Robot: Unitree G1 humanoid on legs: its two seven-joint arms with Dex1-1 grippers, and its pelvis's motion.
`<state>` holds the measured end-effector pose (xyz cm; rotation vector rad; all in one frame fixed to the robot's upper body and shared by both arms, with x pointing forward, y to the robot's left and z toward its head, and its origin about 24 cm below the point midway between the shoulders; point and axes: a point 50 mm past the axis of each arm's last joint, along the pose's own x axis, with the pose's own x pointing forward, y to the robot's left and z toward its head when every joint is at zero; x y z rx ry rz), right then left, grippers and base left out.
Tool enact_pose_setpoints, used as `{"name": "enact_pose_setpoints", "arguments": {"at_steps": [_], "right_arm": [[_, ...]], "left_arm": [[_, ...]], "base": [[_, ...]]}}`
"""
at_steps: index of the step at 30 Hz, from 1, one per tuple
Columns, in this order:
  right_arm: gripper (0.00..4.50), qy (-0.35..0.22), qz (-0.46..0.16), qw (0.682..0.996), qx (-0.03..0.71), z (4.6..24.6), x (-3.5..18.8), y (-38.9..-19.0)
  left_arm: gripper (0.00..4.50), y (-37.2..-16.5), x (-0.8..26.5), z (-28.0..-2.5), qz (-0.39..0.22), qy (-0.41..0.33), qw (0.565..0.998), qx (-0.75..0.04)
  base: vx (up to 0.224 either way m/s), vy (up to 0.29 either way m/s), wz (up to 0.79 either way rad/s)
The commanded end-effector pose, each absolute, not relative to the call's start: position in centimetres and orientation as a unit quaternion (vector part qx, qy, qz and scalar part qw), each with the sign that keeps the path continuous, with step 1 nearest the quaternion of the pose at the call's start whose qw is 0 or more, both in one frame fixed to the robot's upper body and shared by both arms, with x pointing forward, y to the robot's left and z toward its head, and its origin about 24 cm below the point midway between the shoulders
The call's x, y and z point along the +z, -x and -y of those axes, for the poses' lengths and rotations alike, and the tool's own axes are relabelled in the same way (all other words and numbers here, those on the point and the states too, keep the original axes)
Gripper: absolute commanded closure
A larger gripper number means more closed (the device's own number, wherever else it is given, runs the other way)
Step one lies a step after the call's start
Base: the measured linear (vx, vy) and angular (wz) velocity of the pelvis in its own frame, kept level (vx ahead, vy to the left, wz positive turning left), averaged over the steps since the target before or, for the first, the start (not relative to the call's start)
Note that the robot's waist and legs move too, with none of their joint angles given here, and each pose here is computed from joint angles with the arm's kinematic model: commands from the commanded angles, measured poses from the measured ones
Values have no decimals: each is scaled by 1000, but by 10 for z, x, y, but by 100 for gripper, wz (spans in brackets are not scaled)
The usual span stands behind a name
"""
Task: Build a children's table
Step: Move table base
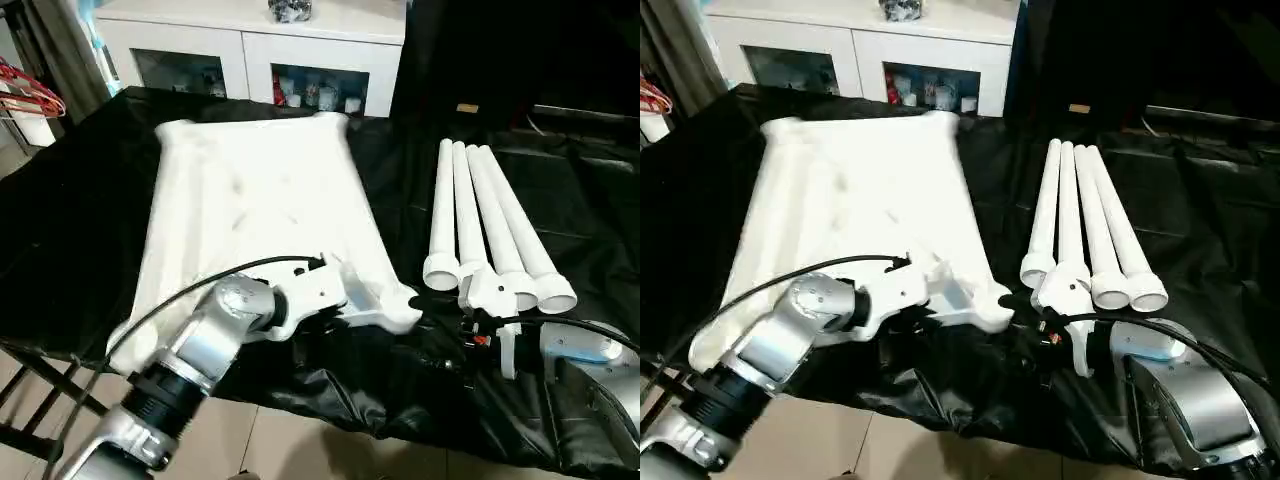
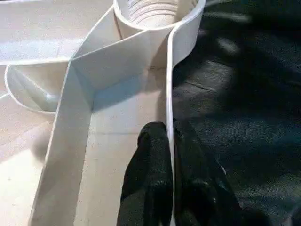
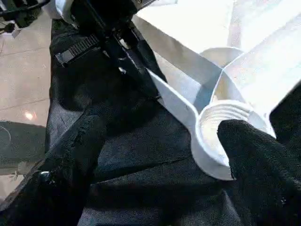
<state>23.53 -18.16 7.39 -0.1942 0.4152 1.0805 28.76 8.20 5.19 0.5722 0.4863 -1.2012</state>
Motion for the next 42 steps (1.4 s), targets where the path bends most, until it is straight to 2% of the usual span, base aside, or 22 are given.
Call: {"name": "enact_pose_setpoints", "arguments": {"at_steps": [1, 9, 15, 20, 27, 33, 35, 37, 40, 42], "right_arm": [[23, 103, -189, 836, 504, 184, 78, -239], [23, 106, -195, 840, 496, 190, 73, -239], [23, 107, -198, 841, 492, 193, 65, -240], [23, 108, -196, 839, 495, 192, 62, -241], [23, 110, -188, 839, 500, 187, 64, -240], [23, 108, -180, 839, 501, 181, 71, -240], [23, 107, -179, 839, 502, 180, 73, -239], [23, 104, -177, 839, 504, 178, 75, -238], [23, 93, -174, 839, 508, 176, 79, -238], [23, 84, -170, 841, 507, 175, 83, -238]], "left_arm": [[447, -286, 51, -83, -230, -267, 770, -532], [447, -281, 54, -73, -222, -272, 774, -527], [447, -290, 54, -71, -158, -280, 771, -550], [447, -302, 47, -89, -151, -313, 749, -564], [447, -308, 46, -117, -172, -305, 722, -596], [447, -319, 46, -127, -167, -313, 742, -569], [392, -321, 48, -130, -168, -305, 746, -568], [385, -320, 52, -133, -168, -291, 745, -576], [347, -317, 61, -136, -154, -273, 755, -576], [344, -313, 68, -142, -147, -262, 758, -579]], "base": [[0, 0, 0], [0, 0, 0], [0, 0, 0], [0, 0, 0], [0, 0, 0], [0, 0, 0], [0, 0, 0], [0, 0, 0], [0, 0, 0], [0, 0, 0]]}}
